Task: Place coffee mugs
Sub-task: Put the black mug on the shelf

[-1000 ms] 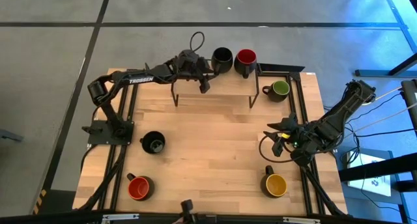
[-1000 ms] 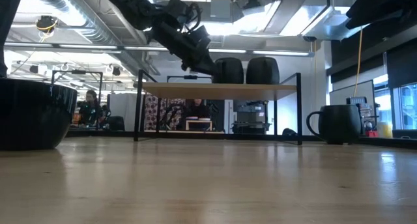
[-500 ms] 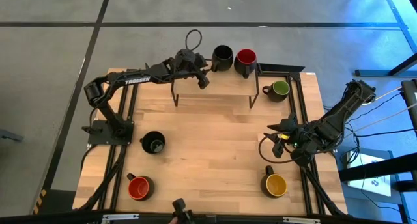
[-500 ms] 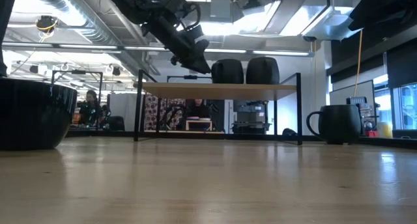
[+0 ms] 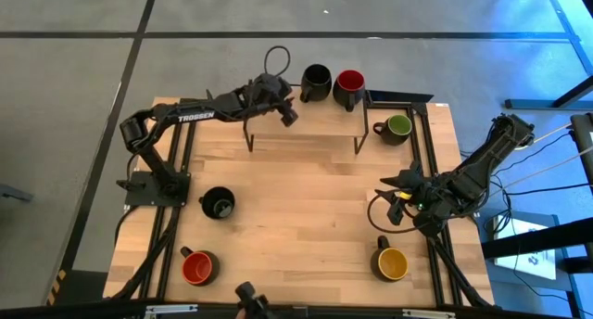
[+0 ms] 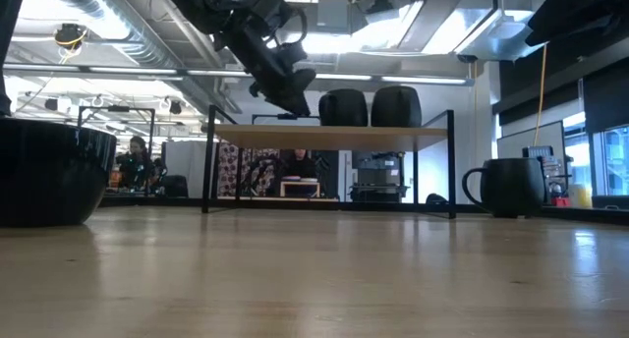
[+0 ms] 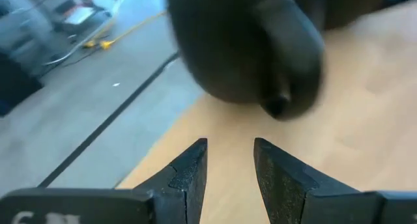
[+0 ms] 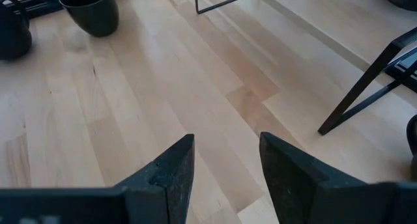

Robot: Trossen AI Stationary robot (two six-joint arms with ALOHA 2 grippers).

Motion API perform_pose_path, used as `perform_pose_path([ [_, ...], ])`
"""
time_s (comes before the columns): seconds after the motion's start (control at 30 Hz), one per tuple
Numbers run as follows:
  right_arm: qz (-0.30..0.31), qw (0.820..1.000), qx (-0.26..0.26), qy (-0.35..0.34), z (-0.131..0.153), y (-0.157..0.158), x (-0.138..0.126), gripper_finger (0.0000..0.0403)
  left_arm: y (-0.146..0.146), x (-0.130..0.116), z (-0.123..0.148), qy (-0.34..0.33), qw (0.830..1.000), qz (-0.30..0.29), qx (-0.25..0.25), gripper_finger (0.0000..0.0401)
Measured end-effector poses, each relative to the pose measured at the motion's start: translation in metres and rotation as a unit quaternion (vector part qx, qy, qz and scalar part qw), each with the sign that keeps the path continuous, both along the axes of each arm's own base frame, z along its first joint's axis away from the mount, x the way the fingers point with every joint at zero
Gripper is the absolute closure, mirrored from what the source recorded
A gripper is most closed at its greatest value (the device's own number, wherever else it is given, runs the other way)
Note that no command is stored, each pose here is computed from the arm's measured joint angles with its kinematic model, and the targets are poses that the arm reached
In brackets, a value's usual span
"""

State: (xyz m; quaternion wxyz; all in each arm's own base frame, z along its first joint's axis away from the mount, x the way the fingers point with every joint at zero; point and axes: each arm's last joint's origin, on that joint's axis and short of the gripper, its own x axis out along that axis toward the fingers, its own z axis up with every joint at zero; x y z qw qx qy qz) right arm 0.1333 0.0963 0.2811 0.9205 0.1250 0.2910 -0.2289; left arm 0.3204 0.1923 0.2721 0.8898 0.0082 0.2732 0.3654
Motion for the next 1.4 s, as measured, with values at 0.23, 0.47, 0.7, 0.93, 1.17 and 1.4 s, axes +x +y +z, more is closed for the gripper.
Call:
perform_pose_path([
  [0.23, 0.001, 1.000, 0.001, 0.001, 0.000, 0.000, 0.000, 0.0240, 0.006, 0.003, 0.008, -0.053, 0.998, 0.003, 0.020, 0.0280],
  [0.47, 0.010, 1.000, 0.014, 0.014, -0.001, 0.001, 0.000, 0.0240, -0.003, 0.009, 0.008, -0.062, 0.997, -0.044, 0.008, 0.0280],
  [0.7, 0.012, 1.000, 0.017, 0.016, -0.001, 0.001, 0.000, 0.0240, -0.016, 0.017, 0.008, -0.065, 0.995, -0.070, 0.006, 0.0280],
  [0.93, 0.012, 1.000, 0.016, 0.017, -0.001, 0.001, 0.000, 0.0240, -0.022, 0.021, 0.009, -0.058, 0.994, -0.086, 0.018, 0.0280],
  [1.17, 0.020, 0.999, 0.028, 0.028, -0.002, 0.002, -0.001, 0.0240, -0.030, 0.002, 0.034, -0.066, 0.995, -0.065, 0.020, 0.0280],
  [1.4, 0.024, 0.999, 0.033, 0.033, -0.002, 0.002, -0.001, 0.0240, 0.000, -0.022, 0.043, -0.031, 0.999, 0.001, 0.032, 0.0280],
])
